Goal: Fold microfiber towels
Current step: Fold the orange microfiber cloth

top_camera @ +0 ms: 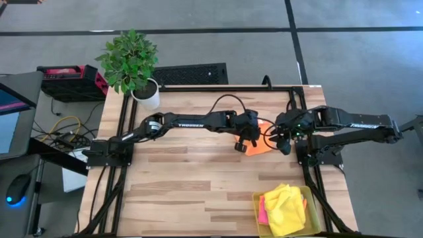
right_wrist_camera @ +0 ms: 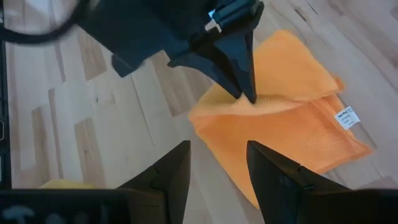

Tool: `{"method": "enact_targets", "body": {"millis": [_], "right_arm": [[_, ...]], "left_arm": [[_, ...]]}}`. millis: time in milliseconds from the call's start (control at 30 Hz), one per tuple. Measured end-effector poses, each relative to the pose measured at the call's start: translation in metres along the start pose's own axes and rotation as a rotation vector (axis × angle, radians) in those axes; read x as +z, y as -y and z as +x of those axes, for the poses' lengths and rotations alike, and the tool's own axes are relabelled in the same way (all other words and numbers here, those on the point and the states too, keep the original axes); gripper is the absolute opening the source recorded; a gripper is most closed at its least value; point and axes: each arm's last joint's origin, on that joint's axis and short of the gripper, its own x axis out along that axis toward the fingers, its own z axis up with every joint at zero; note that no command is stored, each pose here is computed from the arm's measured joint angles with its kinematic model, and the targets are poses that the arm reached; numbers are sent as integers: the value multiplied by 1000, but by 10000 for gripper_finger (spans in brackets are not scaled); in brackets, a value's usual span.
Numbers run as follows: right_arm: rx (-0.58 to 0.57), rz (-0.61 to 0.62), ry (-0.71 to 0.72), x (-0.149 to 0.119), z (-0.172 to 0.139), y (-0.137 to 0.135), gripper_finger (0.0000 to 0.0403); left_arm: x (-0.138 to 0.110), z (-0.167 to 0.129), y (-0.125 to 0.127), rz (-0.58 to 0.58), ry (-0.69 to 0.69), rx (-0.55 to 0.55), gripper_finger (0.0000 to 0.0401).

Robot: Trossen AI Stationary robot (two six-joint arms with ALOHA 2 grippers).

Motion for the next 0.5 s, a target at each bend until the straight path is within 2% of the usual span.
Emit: {"method": "enact_targets", "body": {"millis": [133,333,500], "right_arm": [[0,0,0,0,0,0,179],[-1,1,1,0,0,0,179],[-1,1,0,0,0,0,178]], "left_arm": [[5,5,-2,5,86,5,0],[-2,22,0,-9,103,10,0],[-5,30,3,45,103,12,0]]}}
